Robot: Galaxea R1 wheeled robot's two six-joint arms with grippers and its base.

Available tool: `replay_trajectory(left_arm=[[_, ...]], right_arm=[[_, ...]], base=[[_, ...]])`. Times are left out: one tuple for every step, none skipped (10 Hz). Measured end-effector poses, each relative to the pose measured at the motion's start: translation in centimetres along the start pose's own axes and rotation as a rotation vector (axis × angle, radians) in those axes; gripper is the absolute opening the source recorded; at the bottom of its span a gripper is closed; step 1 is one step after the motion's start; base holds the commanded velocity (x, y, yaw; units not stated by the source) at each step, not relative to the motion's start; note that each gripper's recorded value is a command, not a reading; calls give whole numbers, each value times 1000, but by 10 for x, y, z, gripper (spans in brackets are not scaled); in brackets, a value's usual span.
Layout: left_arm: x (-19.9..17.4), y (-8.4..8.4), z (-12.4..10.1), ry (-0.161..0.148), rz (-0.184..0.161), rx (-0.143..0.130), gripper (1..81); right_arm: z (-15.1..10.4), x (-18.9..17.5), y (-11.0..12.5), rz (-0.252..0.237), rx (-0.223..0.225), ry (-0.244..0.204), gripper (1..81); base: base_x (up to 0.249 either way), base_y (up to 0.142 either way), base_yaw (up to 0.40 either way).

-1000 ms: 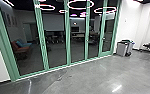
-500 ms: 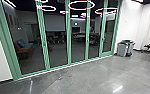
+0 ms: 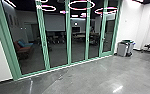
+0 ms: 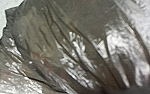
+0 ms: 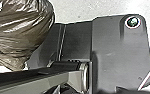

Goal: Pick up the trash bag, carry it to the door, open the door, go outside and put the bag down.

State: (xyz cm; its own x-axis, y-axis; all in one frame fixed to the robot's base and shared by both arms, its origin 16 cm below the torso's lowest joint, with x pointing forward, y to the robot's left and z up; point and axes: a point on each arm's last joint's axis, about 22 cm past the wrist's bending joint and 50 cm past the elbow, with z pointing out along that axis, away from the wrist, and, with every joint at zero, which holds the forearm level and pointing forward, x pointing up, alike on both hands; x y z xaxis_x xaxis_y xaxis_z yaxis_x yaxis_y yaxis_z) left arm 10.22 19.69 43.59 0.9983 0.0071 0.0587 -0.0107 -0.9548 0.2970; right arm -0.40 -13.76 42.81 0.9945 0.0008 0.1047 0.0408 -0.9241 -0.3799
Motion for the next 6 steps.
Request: replay_trajectory(left_arm=[[-3, 0, 0, -5, -1, 0, 10], [-4, 0, 0, -5, -1, 0, 10], [-4, 0, 0, -4, -1, 0, 10], [-12, 0, 1, -12, -3, -1, 10], [-9, 0, 1, -10, -2, -2, 10], [3, 0, -1, 4, 2, 0, 10]], right_arm=[[0, 0, 0, 0, 0, 0, 811], [0, 1, 0, -1, 0, 1, 811], [0, 0, 0, 0, 0, 0, 811], [0, -9, 0, 2, 0, -7, 811], [0, -10, 0, 2, -1, -9, 811], [0, 1, 0, -1, 0, 3, 811]], base=[[0, 0, 0], [0, 0, 0], [94, 0, 0], [94, 0, 0], [95, 0, 0], [96, 0, 0]])
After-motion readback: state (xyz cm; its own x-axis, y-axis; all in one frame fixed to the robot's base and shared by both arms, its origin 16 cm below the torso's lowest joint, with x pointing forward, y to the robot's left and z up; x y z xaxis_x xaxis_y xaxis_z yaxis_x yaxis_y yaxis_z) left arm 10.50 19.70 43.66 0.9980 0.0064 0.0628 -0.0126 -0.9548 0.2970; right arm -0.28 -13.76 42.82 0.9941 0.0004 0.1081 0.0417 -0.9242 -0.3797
